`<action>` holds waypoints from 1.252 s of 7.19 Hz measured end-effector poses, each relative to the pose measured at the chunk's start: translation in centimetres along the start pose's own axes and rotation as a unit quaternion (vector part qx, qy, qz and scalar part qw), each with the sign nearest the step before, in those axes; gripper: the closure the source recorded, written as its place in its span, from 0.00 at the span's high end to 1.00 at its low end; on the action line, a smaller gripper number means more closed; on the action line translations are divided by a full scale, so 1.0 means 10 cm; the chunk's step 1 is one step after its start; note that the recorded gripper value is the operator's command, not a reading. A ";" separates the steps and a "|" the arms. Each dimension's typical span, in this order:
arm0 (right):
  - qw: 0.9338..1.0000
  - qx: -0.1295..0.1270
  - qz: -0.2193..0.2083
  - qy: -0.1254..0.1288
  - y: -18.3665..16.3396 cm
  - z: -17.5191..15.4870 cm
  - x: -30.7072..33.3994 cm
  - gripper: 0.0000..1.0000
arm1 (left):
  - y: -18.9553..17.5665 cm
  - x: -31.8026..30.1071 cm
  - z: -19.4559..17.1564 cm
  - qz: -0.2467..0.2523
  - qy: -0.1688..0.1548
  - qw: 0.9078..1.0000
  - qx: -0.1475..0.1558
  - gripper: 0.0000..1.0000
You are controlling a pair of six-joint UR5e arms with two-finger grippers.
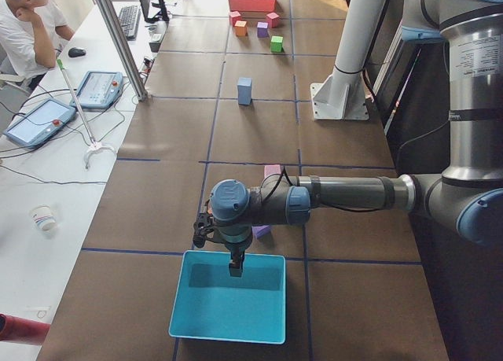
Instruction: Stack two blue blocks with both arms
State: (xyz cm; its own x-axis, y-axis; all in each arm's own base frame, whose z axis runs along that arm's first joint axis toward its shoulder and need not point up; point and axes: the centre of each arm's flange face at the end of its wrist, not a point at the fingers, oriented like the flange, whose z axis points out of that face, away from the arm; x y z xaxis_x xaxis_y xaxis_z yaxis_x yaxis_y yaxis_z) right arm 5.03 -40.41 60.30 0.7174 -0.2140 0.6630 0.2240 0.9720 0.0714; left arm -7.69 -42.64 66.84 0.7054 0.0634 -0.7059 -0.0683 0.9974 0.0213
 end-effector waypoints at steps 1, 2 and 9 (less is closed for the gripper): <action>1.000 0.000 0.000 -0.001 0.00 0.00 0.00 1.00 | 0.01 -0.05 0.05 -0.005 -0.002 1.000 -0.006 1.00; 1.000 0.000 0.000 -0.001 0.00 0.00 0.00 1.00 | 0.02 -0.07 0.07 -0.007 -0.003 1.000 -0.008 1.00; 1.000 0.001 -0.001 -0.001 0.00 0.00 0.00 1.00 | 0.17 -0.14 0.15 -0.011 -0.016 1.000 -0.018 1.00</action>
State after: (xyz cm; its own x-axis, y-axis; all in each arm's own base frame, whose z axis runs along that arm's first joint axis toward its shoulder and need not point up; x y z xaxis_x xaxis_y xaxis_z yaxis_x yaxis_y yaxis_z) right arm 5.01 -40.44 60.24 0.7153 -0.2149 0.6649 0.2230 0.9720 0.0742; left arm -7.74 -40.94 68.88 0.7289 0.0431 -0.6833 -0.0782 0.9967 -0.0205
